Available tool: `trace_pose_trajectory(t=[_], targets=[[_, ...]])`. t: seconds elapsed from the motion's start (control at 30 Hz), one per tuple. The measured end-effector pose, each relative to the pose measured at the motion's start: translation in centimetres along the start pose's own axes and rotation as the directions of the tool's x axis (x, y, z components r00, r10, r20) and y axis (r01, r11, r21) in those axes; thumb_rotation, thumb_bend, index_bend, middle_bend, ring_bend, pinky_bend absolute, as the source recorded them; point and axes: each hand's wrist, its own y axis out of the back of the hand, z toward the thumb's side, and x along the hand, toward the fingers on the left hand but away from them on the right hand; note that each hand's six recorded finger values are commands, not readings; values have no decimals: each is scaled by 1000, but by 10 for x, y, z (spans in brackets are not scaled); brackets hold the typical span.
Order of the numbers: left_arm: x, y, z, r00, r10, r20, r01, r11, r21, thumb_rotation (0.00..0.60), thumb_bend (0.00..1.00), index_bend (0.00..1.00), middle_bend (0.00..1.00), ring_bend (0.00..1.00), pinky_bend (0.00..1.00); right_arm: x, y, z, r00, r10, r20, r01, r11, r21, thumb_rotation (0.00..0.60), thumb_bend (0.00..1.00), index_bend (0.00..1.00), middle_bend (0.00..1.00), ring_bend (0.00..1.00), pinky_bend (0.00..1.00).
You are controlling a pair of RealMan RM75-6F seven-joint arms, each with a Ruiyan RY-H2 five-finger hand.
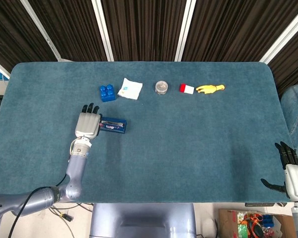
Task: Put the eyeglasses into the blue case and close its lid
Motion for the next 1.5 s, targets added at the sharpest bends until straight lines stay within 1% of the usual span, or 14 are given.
trace_pose_trajectory(t=[0.17, 0.37, 0.47, 0.63, 0.77, 0.8, 0.83, 0.87, 0.9, 1.0, 1.13, 1.23, 1.33, 1.5], targets=[[10, -1, 3, 1000, -10, -8, 10, 1000, 0, 600, 444, 562, 170, 40, 99, 0, 0, 0, 1000, 1, 1, -1, 1000, -1, 600, 46, 13, 0, 51, 186], [19, 1, 7, 1000, -2, -9, 2, 1000, 4, 600, 443, 560, 168, 40, 99, 0, 0, 0, 1000, 3, 3, -3, 1000, -1, 600, 46, 13, 0, 51, 186], [23, 0, 8, 1000, 2, -15, -2, 1000, 9, 600, 444, 533, 165, 40, 98, 0, 0, 0, 1000, 4, 4, -4, 1000, 0, 600, 47, 13, 0, 52, 185], [29, -3, 7, 999, -6, -34, 6, 1000, 17, 600, 443, 446, 160, 40, 97, 0, 0, -1, 1000, 5, 5, -5, 1000, -1, 600, 47, 13, 0, 51, 186], [36, -4, 7, 999, -10, -54, 11, 1000, 17, 600, 442, 285, 152, 40, 94, 0, -1, -1, 1000, 7, 7, -7, 1000, -3, 600, 46, 13, 0, 51, 186], [37, -4, 7, 998, -9, -57, 10, 1000, 19, 600, 441, 203, 148, 40, 92, 0, -1, -1, 1000, 7, 7, -7, 1000, -3, 600, 46, 13, 0, 51, 186], [39, -4, 8, 998, -8, -60, 9, 1000, 21, 600, 441, 168, 146, 40, 91, 0, -1, -1, 1000, 8, 7, -7, 1000, -3, 600, 46, 14, 0, 51, 186], [41, -4, 8, 998, -7, -65, 9, 1000, 24, 600, 440, 109, 144, 40, 89, 0, -1, -1, 1000, 8, 8, -8, 1000, -4, 600, 46, 14, 0, 52, 186], [43, -4, 8, 998, -8, -69, 10, 1000, 26, 600, 437, 73, 142, 40, 88, 0, -1, -1, 1000, 8, 8, -8, 1000, -4, 600, 47, 15, 0, 52, 186], [48, -6, 12, 997, -16, -79, 18, 999, 27, 600, 429, 9, 128, 34, 83, 0, 0, -1, 1000, 8, 10, -8, 1000, -6, 600, 47, 18, 0, 51, 186], [51, -8, 19, 997, -20, -76, 22, 1000, 21, 600, 393, 0, 110, 21, 65, 0, 0, -1, 1000, 8, 11, -8, 1000, -9, 600, 47, 19, 0, 52, 186], [51, -5, 21, 997, -11, -73, 13, 1000, 16, 600, 389, 0, 104, 15, 61, 0, 0, -1, 1000, 9, 12, -9, 1000, -10, 600, 47, 19, 0, 52, 186], [47, 1, 23, 998, 16, -62, -16, 1000, 12, 600, 389, 3, 91, 2, 47, -1, 0, -1, 1000, 8, 12, -8, 1000, -12, 600, 47, 18, 0, 52, 186], [31, 18, 22, 996, 86, -31, -86, 996, -4, 600, 380, 11, 61, 0, 43, -1, 0, -2, 1000, 7, 12, -7, 1000, -13, 600, 47, 19, 0, 51, 185]])
